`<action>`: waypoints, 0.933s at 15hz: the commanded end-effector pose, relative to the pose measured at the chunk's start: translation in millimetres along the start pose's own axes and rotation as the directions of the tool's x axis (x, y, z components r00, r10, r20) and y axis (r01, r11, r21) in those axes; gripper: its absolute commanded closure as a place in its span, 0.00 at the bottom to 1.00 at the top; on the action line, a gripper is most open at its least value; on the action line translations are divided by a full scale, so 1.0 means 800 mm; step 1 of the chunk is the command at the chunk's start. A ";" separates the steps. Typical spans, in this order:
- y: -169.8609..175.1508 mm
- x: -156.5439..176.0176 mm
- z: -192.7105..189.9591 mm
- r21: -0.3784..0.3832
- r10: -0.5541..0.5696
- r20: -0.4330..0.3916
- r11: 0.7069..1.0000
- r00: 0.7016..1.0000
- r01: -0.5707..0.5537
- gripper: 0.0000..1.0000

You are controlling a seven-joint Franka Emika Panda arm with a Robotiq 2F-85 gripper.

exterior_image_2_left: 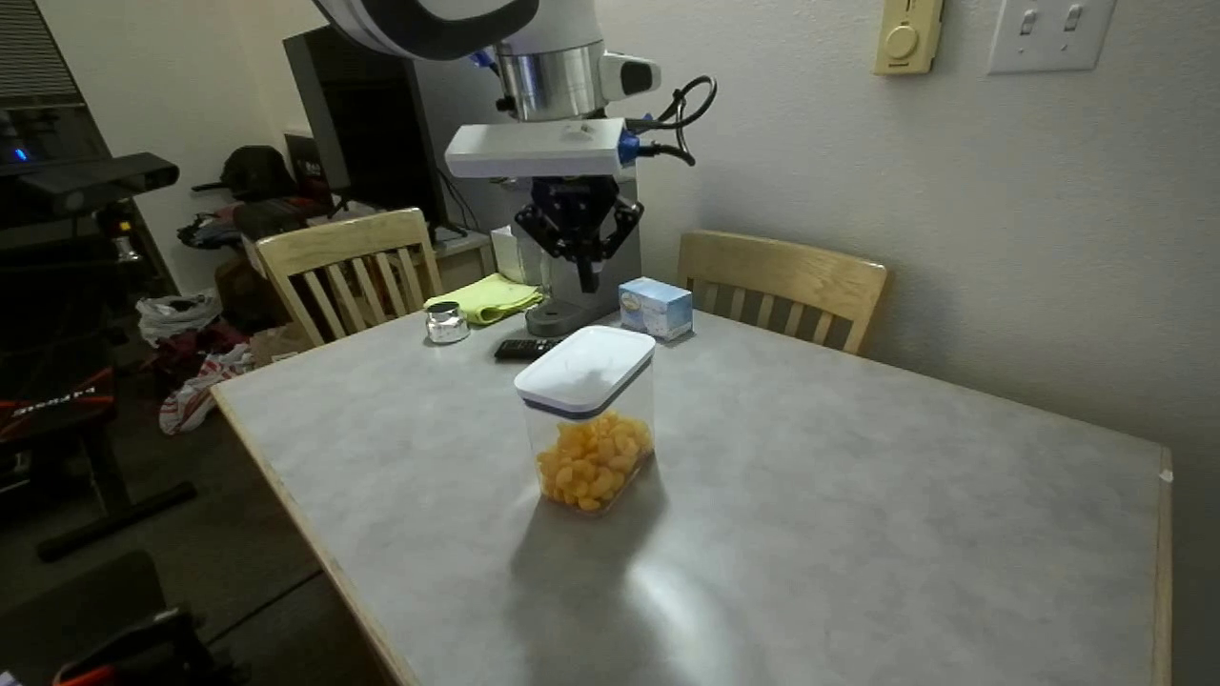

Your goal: Pick up the white lid and put it on the table. Pick up the white lid and put it back on the container.

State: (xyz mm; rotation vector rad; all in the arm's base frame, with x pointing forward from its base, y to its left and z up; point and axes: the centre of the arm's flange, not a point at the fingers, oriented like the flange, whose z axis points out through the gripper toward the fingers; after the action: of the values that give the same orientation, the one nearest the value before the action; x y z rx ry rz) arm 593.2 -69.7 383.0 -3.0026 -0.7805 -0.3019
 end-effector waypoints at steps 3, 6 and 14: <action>-0.005 -0.005 -0.019 0.000 -0.017 -0.036 1.000 0.999 0.017 0.75; -0.003 -0.009 -0.018 0.042 -0.024 -0.026 0.999 0.999 0.025 0.61; -0.003 0.001 -0.015 0.021 -0.007 -0.027 1.000 1.000 0.008 0.61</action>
State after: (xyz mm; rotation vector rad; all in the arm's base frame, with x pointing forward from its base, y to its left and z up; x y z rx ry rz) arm 590.6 -67.6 394.5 -2.9699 -0.7874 -0.3312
